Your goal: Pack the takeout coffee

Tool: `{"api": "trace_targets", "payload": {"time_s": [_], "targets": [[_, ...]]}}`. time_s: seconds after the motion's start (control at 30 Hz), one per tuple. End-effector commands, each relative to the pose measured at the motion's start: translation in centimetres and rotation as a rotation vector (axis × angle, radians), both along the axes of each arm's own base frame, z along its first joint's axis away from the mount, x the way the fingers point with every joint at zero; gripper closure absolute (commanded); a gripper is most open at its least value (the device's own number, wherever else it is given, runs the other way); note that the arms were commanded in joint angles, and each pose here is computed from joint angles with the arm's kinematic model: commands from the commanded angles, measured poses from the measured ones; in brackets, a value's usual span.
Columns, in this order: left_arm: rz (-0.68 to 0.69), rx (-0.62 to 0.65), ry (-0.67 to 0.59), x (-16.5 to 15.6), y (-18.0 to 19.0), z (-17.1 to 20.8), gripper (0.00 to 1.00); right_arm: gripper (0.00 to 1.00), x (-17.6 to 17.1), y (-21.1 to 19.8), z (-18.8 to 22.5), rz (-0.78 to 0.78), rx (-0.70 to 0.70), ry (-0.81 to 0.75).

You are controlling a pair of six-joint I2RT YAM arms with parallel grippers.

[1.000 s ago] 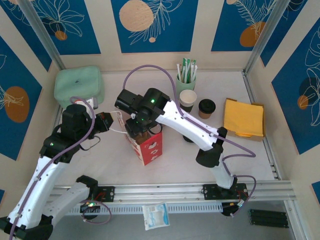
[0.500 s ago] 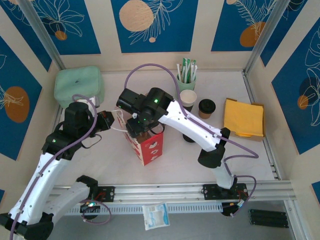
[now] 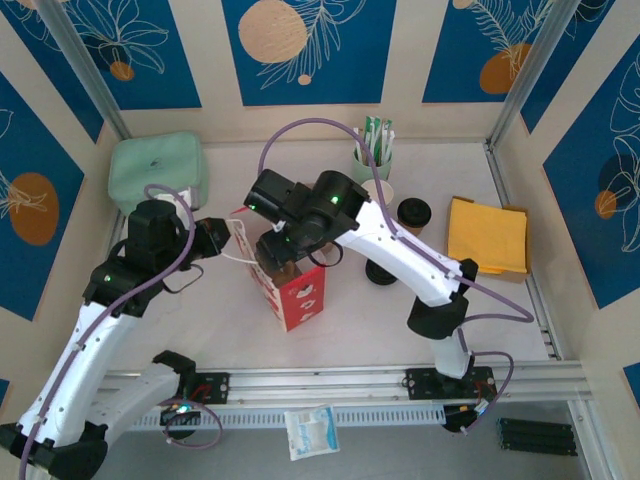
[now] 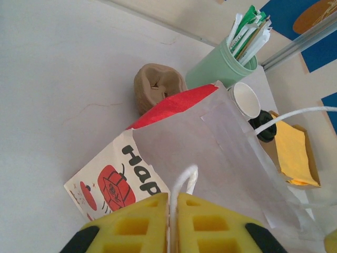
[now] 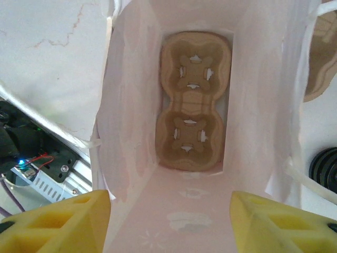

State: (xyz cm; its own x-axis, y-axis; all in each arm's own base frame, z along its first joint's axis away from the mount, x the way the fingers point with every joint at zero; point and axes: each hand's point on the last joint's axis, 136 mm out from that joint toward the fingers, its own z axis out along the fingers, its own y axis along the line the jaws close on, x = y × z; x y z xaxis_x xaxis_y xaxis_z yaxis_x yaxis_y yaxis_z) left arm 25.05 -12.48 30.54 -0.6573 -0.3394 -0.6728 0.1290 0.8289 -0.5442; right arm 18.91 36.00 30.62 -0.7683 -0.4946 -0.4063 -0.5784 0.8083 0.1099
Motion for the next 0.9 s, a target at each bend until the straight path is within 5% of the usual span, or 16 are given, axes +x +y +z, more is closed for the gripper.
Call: {"api": "trace_targets", "payload": {"time_s": [0.0,0.5,0.87], "targets": [[-0.016,-0.017,-0.052,0.1,-0.2,1.9,0.83,0.38,-0.8,-0.3,2.2,0.016,0.063,-0.022],[-0.026,-0.015,-0.088,0.4,-0.3,3.5,0.51,0.38,-2.5,-3.0,4.8,0.003,0.134,-0.066],[-0.049,-0.012,-0.129,0.5,-0.6,5.5,0.22,0.38,-4.7,-7.4,1.7,-0.086,0.184,-0.014]]}}
